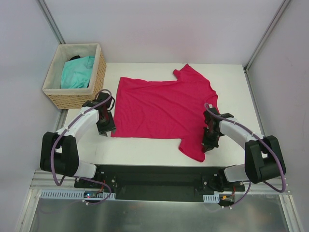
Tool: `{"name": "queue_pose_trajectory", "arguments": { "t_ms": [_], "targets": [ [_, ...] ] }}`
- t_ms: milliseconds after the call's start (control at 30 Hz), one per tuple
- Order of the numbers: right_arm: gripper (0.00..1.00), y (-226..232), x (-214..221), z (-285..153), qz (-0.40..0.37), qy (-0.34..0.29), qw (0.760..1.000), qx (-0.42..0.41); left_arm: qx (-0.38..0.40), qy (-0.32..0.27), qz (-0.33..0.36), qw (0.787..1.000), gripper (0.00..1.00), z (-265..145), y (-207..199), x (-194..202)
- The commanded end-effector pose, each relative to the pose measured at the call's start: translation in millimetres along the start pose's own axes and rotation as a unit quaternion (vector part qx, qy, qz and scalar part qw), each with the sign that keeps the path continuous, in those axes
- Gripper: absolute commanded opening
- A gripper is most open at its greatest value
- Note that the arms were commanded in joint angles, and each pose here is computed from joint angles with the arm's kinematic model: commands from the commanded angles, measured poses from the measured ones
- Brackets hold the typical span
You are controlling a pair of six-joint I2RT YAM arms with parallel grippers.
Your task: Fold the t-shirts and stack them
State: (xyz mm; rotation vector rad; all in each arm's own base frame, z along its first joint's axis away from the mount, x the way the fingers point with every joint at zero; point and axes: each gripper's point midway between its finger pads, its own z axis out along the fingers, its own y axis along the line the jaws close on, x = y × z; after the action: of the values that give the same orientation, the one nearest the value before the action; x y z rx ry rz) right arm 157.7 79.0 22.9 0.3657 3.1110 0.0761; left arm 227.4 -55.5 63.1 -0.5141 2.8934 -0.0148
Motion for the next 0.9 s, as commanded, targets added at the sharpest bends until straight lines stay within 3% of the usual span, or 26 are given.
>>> {"name": "queue_pose_trajectory", "arguments": {
  "t_ms": [0, 867],
  "targets": [
    [0.01, 1, 0, -8, -0.011, 0.004, 1.0, 0.003, -0.001, -0.001, -0.008, 1.0, 0.38, 6, -2, 0],
    [0.01, -5, 1, -16, -0.025, 0.004, 1.0, 0.016, 0.005, 0.009, -0.002, 1.0, 0.36, 25, -7, 1]
  ]
}}
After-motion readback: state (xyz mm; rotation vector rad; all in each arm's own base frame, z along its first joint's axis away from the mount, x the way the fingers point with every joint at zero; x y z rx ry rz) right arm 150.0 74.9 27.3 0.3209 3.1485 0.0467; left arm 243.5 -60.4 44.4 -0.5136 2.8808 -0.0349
